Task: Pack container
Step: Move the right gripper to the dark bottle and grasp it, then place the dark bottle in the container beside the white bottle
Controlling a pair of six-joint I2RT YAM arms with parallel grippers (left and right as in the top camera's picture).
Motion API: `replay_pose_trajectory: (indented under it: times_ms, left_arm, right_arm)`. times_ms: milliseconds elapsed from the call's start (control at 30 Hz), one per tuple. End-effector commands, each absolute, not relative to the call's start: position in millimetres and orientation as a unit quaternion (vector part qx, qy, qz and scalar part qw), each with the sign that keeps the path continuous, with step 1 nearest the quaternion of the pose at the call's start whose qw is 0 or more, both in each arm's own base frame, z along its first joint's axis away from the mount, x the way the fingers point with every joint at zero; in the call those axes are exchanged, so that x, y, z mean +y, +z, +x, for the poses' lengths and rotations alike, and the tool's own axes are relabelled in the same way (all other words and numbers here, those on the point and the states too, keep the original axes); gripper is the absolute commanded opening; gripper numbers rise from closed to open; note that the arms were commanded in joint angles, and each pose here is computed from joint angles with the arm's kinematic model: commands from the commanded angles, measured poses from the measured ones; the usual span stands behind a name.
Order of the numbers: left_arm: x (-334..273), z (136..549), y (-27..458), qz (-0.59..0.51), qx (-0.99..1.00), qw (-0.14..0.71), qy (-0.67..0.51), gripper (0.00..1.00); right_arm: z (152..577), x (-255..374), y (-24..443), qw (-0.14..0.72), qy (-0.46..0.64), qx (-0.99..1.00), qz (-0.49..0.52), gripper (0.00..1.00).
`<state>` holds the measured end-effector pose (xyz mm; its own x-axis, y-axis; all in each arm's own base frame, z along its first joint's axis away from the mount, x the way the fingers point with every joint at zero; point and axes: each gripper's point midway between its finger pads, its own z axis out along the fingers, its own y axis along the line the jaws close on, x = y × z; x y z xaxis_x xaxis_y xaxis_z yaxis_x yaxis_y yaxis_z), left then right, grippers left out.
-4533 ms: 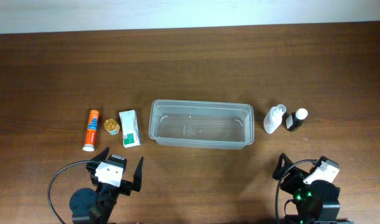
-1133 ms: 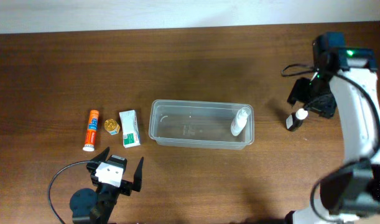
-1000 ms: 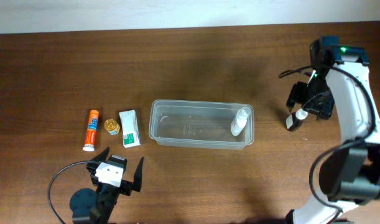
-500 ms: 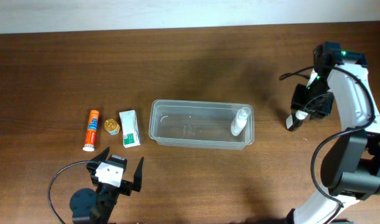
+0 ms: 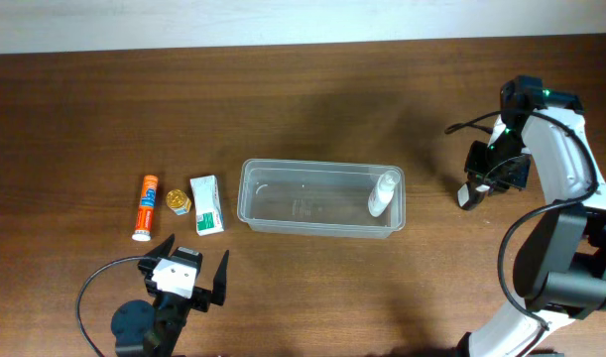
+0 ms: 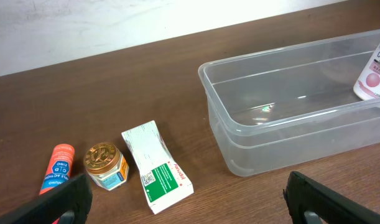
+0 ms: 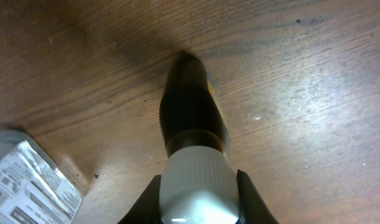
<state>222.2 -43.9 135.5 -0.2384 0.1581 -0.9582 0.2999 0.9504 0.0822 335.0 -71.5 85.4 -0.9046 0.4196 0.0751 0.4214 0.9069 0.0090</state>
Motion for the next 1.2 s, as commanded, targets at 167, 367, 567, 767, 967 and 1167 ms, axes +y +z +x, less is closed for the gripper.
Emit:
replay_pose_trajectory:
  times_ms: [167,367,567,767,967,1167]
  left_arm:
    - [-46.0,221.7,135.1,0.146,0.783,0.600,-0.067,1.00]
    - [-46.0,221.7,135.1,0.146,0.784,0.600,-0.067,1.00]
    - [-46.0,221.7,135.1,0.146,0.783,0.600,-0.067,1.00]
    - [-46.0,221.7,135.1,0.146,0.783,0.600,-0.067,1.00]
    - [-46.0,221.7,135.1,0.146,0.783,0.600,-0.067,1.00]
    - [-46.0,221.7,135.1,0.146,0.783,0.600,-0.067,1.00]
  right_arm:
    - [336.3,-55.5,145.9,0.000,-0.006,-0.982,-0.188,0.11]
    - [323.5,-3.6,240.3,-0.088,-0.017,-0.989,-0.117,0.09]
    - [301.9,51.8,317.2,-0.200,-0.061,-0.974,-0.093,0.04]
    - [285.3,96.9,325.8,-0.206,-0.094,-0.971,-0.074,0.04]
    - [290.2,135.1,288.7,-0.150,-0.078,-0.981,-0.095,0.04]
    - [303.9,160.1,233.7,-0.086,-0.040,-0.986,-0.136,0.04]
